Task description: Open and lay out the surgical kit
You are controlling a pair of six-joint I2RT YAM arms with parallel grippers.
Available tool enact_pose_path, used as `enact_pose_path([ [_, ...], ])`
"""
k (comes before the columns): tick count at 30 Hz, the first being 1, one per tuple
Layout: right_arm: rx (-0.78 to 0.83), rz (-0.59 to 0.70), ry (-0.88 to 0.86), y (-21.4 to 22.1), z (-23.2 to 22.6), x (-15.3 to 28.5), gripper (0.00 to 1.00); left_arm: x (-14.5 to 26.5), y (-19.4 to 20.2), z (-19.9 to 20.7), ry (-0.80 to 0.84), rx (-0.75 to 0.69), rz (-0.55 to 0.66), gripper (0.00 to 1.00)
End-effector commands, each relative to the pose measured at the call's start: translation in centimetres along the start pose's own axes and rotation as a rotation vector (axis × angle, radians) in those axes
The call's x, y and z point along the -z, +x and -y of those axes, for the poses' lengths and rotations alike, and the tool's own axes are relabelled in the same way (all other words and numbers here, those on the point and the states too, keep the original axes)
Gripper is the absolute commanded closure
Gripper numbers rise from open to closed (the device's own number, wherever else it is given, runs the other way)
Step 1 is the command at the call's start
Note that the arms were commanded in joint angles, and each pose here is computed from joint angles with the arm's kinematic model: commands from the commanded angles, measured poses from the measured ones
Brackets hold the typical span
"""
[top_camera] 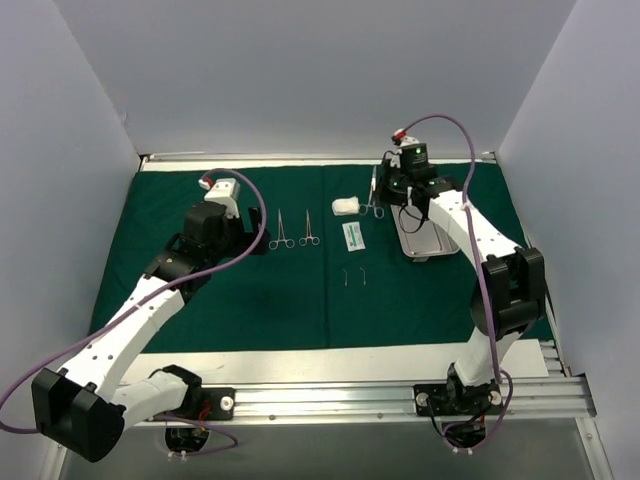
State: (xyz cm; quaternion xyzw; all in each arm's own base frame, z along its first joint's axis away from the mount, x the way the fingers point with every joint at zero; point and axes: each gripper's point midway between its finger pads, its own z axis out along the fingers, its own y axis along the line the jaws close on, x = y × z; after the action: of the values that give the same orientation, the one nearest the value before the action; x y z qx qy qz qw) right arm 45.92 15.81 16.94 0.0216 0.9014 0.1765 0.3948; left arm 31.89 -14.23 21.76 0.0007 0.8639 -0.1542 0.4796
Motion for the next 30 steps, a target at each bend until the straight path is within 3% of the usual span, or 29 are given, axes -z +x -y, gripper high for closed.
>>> enact_pose_path([
  [1,-0.01,0.041,-0.071,-0.3,-3.6,1.6,1.0,0.4,-3.2,5.1,0.154,0.079,0.077,0.03],
  [8,0.011,0.043,-0.192,1.8,-9.1,2.5,1.0,-1.1,-2.8,11.2,0.317,0.101,0.047,0.0],
  [9,0.008,0.044,-0.204,1.9,-9.7,2.7,1.0,-1.2,-2.7,11.8,0.338,0.104,0.044,0.05],
  [20,0.029,0.078,-0.337,3.2,-14.5,4.2,1.0,-3.7,-2.1,14.9,0.412,0.159,0.015,0.14],
  [30,0.05,0.087,-0.402,3.8,-16.5,5.5,1.0,-5.9,-1.1,15.0,0.395,0.161,-0.013,0.46],
])
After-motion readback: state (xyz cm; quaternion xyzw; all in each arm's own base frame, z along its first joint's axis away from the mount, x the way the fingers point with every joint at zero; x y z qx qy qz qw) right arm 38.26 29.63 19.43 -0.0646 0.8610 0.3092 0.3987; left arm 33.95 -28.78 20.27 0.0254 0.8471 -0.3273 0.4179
